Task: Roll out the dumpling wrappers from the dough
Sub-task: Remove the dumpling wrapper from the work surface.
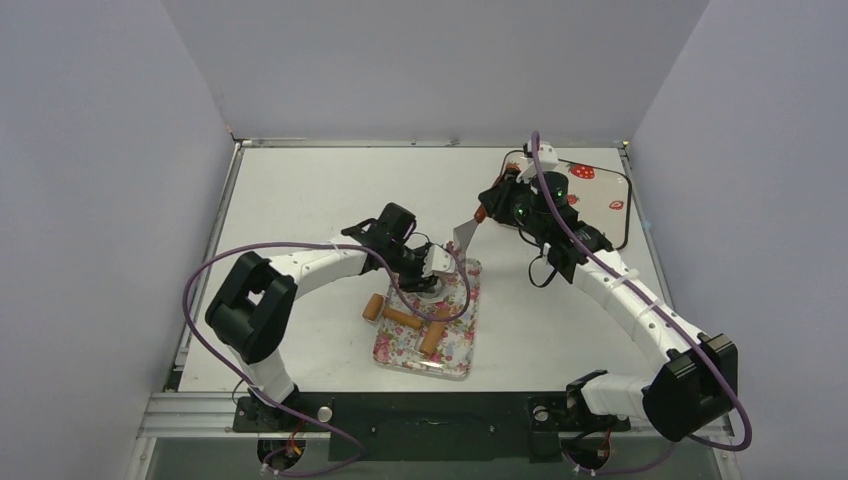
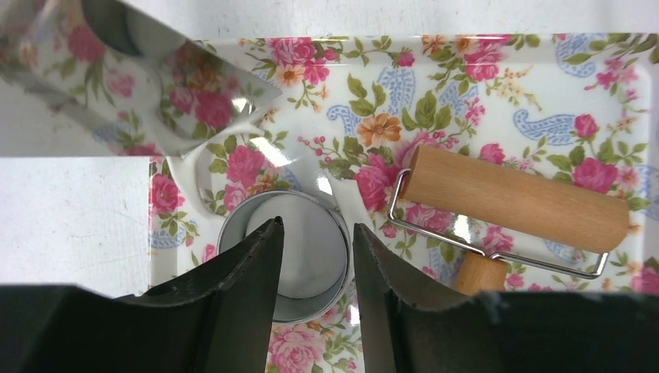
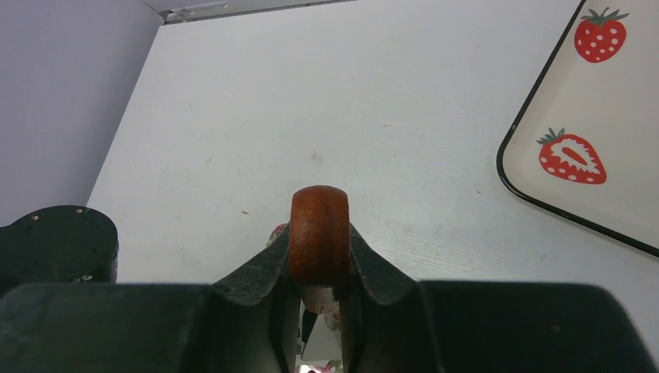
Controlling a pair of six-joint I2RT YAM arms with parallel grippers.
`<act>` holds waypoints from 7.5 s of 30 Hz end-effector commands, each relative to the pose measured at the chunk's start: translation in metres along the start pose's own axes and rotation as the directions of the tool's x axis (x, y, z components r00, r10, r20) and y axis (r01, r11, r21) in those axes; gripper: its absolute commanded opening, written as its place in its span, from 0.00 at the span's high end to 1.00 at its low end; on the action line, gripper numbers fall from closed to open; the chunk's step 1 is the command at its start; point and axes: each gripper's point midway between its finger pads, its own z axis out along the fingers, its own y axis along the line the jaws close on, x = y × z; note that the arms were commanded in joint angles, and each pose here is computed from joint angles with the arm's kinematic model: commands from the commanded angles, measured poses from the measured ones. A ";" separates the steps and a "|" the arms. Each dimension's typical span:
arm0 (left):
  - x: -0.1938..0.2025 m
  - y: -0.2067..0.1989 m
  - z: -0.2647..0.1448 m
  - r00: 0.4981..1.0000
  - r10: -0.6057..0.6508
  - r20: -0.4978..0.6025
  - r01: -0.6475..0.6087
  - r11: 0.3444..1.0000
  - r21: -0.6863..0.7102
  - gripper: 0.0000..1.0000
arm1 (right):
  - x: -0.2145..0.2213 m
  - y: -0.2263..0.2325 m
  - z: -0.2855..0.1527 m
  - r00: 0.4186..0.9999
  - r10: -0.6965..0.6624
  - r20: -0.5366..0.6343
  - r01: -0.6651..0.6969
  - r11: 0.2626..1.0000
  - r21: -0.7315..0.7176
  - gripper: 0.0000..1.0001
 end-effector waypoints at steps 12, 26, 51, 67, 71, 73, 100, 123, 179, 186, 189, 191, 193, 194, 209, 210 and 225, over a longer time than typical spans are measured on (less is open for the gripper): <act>0.000 0.078 -0.070 0.712 -0.671 0.206 0.639 0.498 -0.586 0.65 | -0.023 0.007 0.009 0.999 0.001 0.049 0.002 0.998 -0.058 1.00; 0.022 0.076 -0.047 0.610 -0.762 0.216 0.682 0.367 -0.633 0.64 | -0.018 0.003 0.012 0.999 0.009 0.052 -0.006 0.998 -0.061 1.00; 0.041 0.036 -0.014 0.623 -0.779 0.067 0.679 0.497 -0.541 0.70 | -0.014 -0.003 0.014 0.998 0.029 0.057 -0.025 0.998 -0.059 1.00; 0.041 0.051 0.002 0.893 -0.422 -0.154 0.302 0.818 -0.490 0.92 | -0.011 -0.007 0.009 0.998 0.018 0.060 -0.014 0.998 -0.060 1.00; 0.035 0.056 0.004 0.939 -0.287 -0.189 0.171 0.868 -0.467 0.92 | -0.013 -0.010 0.006 0.997 0.022 0.070 -0.018 0.998 -0.055 1.00; 0.030 0.057 0.008 0.963 -0.202 -0.179 0.104 0.890 -0.445 0.92 | -0.013 -0.011 0.006 0.997 0.027 0.071 -0.023 0.998 -0.056 1.00; -0.044 0.049 0.023 0.978 0.201 -0.060 -0.207 0.969 -0.135 0.62 | -0.016 -0.020 0.002 0.993 0.048 0.108 -0.044 0.998 -0.033 1.00; -0.068 0.031 0.010 0.798 -0.578 0.169 0.567 0.627 -0.535 0.67 | -0.014 -0.021 0.003 0.992 0.063 0.113 -0.060 0.998 -0.030 1.00; -0.018 -0.021 0.049 0.842 -0.525 -0.123 0.439 0.800 -0.410 0.83 | -0.006 -0.041 0.002 0.995 0.025 0.096 -0.028 0.999 0.031 1.00; -0.014 -0.030 0.032 0.920 -0.322 -0.223 0.259 0.927 -0.271 0.92 | -0.008 -0.039 0.001 0.995 0.020 0.100 -0.022 1.000 0.023 1.00; -0.011 -0.034 0.028 0.942 -0.226 -0.248 0.186 0.967 -0.174 0.97 | -0.006 -0.040 -0.001 0.995 0.024 0.100 -0.026 0.999 0.022 1.00; -0.007 -0.036 0.024 0.954 -0.156 -0.257 0.135 0.986 -0.096 1.00 | -0.006 -0.040 -0.002 0.994 0.027 0.103 -0.030 0.999 0.022 1.00; -0.003 -0.036 0.016 0.966 -0.075 -0.249 0.072 0.997 -0.022 1.00 | -0.006 -0.040 -0.004 0.994 0.028 0.105 -0.031 0.999 0.021 1.00; 0.004 -0.033 0.009 0.967 -0.007 -0.256 0.012 1.000 0.018 1.00 | -0.006 -0.040 -0.004 0.994 0.028 0.106 -0.031 0.999 0.021 1.00; 0.045 -0.028 -0.012 0.810 0.555 -0.190 -0.472 0.809 0.349 1.00 | -0.021 -0.041 -0.013 0.986 0.042 0.161 -0.051 0.997 0.051 1.00; 0.046 -0.028 -0.012 0.793 0.582 -0.182 -0.496 0.790 0.361 1.00 | -0.029 -0.040 -0.019 0.982 0.040 0.183 -0.050 0.997 0.054 1.00; 0.046 -0.029 -0.009 0.746 0.657 -0.108 -0.569 0.713 0.410 1.00 | -0.092 -0.024 -0.060 0.948 -0.007 0.319 -0.020 0.996 0.083 1.00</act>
